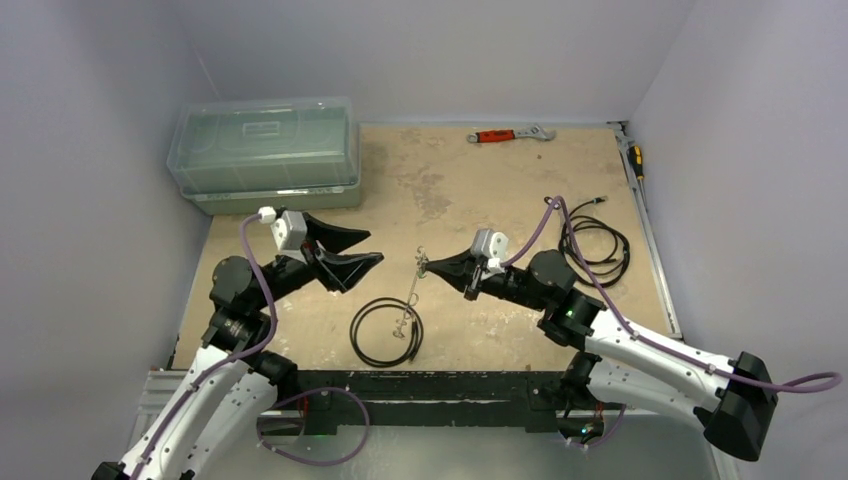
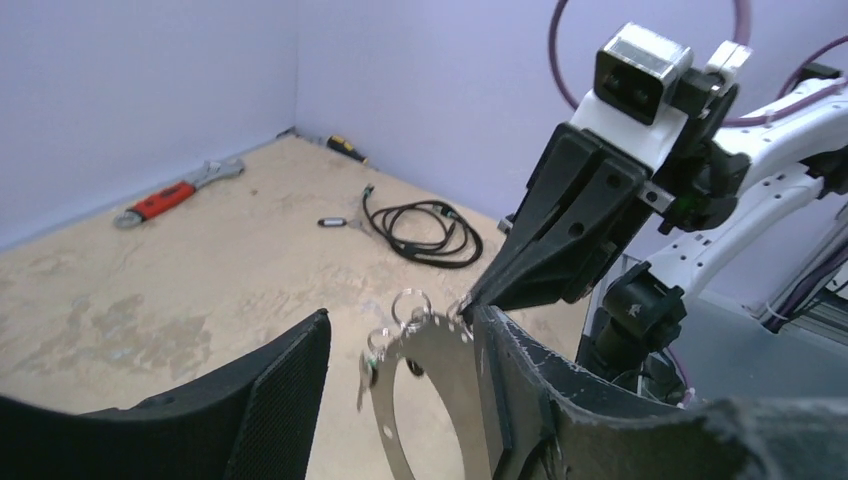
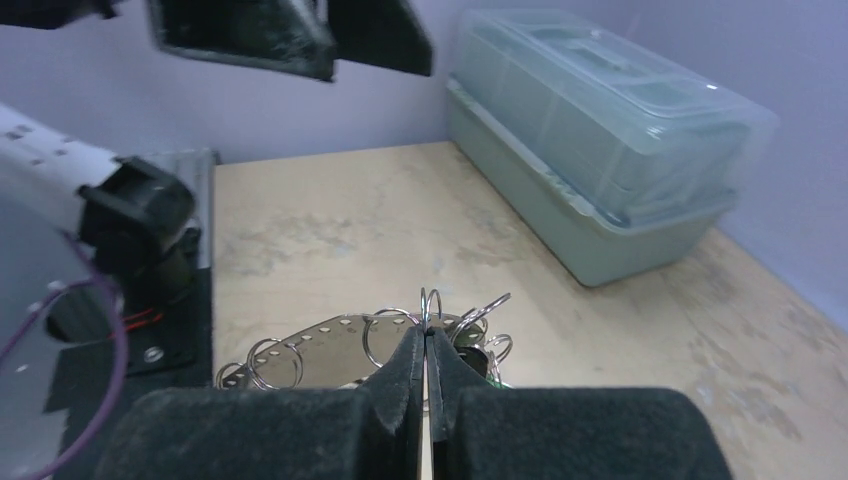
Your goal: Put the keys on the keyring
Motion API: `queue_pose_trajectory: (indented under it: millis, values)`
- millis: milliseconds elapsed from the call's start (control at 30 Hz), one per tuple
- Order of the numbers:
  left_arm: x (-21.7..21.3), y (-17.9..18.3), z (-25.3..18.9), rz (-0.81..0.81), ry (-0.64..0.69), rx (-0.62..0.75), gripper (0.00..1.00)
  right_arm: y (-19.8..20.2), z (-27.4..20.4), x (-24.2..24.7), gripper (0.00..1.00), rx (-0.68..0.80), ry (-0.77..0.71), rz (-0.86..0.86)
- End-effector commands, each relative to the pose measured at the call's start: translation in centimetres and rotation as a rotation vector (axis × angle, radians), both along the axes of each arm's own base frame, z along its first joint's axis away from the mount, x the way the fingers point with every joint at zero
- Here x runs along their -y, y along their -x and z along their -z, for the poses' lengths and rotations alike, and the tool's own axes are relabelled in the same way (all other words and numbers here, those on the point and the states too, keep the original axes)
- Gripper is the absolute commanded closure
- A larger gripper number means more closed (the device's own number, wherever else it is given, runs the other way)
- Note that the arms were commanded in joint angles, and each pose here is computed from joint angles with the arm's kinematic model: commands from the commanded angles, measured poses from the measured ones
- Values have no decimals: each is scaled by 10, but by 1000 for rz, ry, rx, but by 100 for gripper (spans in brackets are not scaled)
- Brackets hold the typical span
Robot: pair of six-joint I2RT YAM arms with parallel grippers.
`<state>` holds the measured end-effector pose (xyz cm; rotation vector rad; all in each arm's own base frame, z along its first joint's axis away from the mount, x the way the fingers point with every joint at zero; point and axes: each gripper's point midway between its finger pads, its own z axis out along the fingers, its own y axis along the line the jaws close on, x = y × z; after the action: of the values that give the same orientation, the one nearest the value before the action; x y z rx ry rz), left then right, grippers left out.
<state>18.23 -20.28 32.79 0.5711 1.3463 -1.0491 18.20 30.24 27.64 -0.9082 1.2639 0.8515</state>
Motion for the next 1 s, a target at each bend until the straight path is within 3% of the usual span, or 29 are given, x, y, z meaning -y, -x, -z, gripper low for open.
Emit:
queue_pose_trajectory:
  millis: [0, 167, 500, 667, 967]
  values:
    - [9, 18, -25, 115, 56, 141, 47, 43, -49, -11, 100, 118, -101, -238]
    - [18, 38, -17, 226, 67, 193, 50, 64, -63, -16, 100, 120, -132, -366]
    - [27, 69, -6, 347, 38, 274, 52, 66, -76, -30, 100, 91, -175, -426]
    - [31, 68, 3, 343, 2, 285, 52, 69, -78, -34, 100, 84, -164, -466]
    - [35, 62, 13, 326, -37, 280, 66, 71, -75, -37, 100, 71, -144, -483]
